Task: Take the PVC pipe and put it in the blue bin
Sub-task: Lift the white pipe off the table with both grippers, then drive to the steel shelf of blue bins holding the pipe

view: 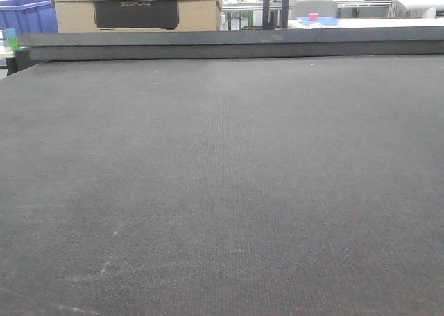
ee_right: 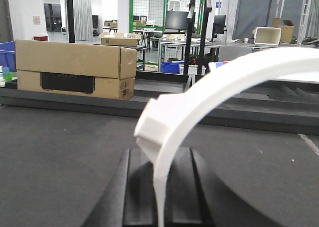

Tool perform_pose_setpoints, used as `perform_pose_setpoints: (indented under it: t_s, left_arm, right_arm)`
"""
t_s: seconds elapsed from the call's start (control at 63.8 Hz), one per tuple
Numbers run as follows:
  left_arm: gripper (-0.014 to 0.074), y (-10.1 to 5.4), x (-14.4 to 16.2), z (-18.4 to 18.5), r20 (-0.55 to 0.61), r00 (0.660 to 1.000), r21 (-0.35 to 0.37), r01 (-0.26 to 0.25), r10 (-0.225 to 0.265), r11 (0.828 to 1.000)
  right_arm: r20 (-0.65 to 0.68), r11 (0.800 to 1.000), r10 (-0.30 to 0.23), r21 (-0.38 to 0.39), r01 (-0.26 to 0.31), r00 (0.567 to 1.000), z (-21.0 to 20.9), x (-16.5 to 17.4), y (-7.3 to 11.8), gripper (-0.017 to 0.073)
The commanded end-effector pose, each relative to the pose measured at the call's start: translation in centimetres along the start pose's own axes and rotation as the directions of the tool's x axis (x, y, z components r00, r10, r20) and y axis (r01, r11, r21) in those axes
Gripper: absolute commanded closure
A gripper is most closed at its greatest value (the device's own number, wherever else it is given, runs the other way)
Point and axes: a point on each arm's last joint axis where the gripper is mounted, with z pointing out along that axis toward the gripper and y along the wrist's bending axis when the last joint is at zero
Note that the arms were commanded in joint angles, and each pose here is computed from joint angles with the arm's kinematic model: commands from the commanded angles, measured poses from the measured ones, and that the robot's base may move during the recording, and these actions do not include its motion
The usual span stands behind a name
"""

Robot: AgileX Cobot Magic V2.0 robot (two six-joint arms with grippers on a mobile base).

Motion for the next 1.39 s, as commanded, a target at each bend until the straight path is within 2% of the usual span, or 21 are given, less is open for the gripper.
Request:
perform_pose_setpoints:
  t_s: [0.0, 1.379]
  left_arm:
    - [0.0704, 0.0, -0.29, -0.16, 0.028, 1.0, 0.0, 0.01, -0.01, 1.0]
    - [0.0704, 0.0, -0.29, -0.16, 0.028, 1.0, 0.0, 0.01, -0.01, 1.0]
  right_arm:
    - [0.027, 1.0, -0.004, 0.0, 0.004, 1.0, -0.09, -0.19, -0.01, 0.0727]
    - [0.029, 1.0, -0.004, 0.0, 0.004, 1.0, -0.09, -0.21, -0.01, 0.0727]
